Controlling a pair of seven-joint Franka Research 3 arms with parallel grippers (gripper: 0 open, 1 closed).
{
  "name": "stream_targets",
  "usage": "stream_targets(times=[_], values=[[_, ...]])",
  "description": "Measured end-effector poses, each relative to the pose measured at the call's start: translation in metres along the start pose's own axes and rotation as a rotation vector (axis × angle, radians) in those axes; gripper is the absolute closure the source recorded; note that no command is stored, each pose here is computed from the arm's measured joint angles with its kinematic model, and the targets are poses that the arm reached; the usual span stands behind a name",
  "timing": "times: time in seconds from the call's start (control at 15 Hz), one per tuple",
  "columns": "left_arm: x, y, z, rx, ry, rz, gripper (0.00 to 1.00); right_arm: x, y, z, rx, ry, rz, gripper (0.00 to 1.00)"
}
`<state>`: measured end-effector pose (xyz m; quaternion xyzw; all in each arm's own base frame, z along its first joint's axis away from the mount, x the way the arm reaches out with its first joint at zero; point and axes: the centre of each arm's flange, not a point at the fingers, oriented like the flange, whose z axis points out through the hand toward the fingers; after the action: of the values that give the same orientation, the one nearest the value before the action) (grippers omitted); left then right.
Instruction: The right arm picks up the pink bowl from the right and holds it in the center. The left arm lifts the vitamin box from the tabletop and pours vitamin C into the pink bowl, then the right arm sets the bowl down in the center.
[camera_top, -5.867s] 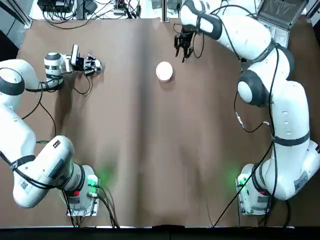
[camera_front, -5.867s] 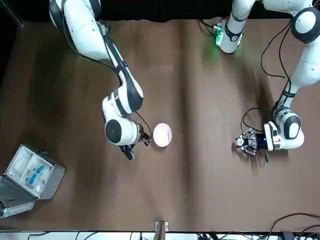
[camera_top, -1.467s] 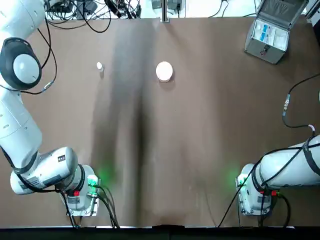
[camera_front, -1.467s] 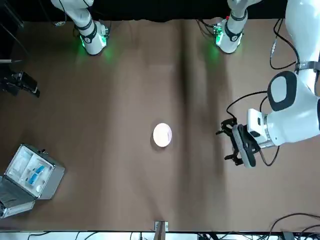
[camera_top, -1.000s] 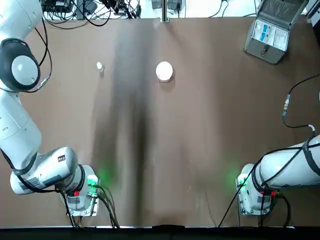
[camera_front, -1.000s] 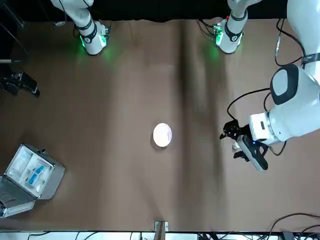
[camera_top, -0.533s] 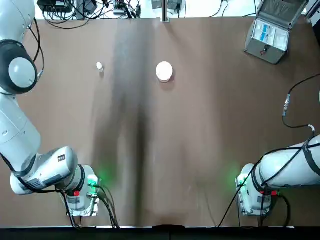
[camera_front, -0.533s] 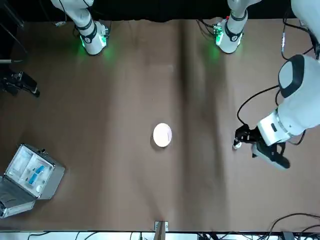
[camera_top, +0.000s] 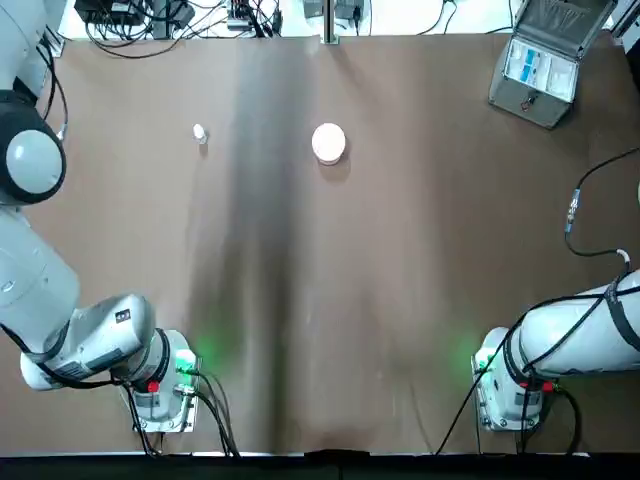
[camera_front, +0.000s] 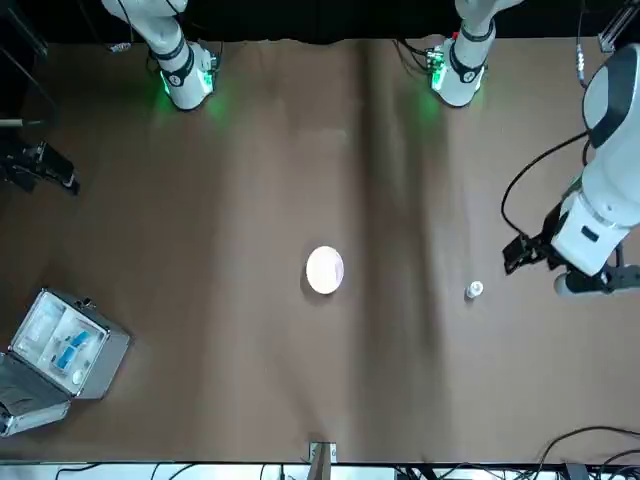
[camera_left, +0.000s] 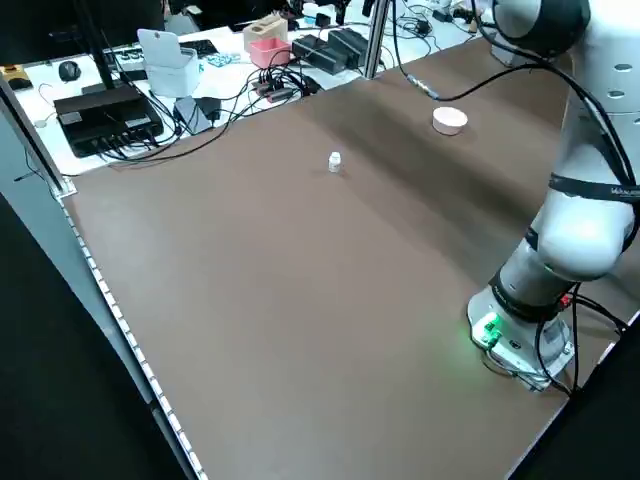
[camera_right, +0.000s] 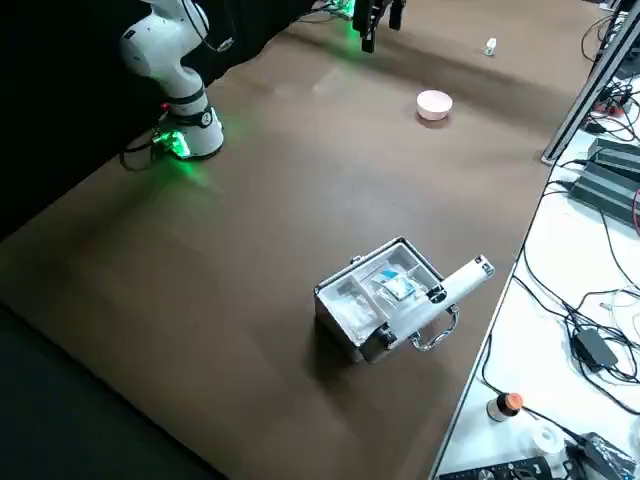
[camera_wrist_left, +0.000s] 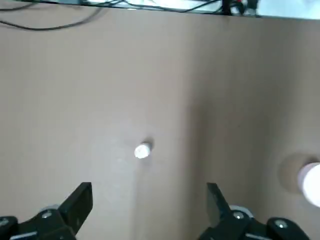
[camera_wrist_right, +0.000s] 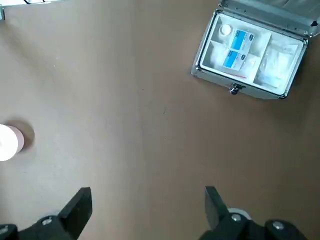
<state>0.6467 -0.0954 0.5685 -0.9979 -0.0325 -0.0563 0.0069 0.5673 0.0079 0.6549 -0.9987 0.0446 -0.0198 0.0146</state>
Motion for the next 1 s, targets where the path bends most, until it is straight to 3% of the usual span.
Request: stream_targets(times=[0.33, 0.53, 1.0], values=[[-0.010, -0.019, -0.033, 0.072, 0.029, 0.000, 0.00, 0.000, 0.000, 0.000, 0.000, 0.000, 0.000, 0.01], [-0.005, -0.060, -0.035, 0.084, 0.027, 0.028, 0.00, 0.000, 0.000, 0.000, -0.001, 0.000, -0.001, 0.01], [-0.005, -0.061, -0.034, 0.085, 0.025, 0.030, 0.00, 0.000, 0.000, 0.000, -0.001, -0.002, -0.001, 0.01]])
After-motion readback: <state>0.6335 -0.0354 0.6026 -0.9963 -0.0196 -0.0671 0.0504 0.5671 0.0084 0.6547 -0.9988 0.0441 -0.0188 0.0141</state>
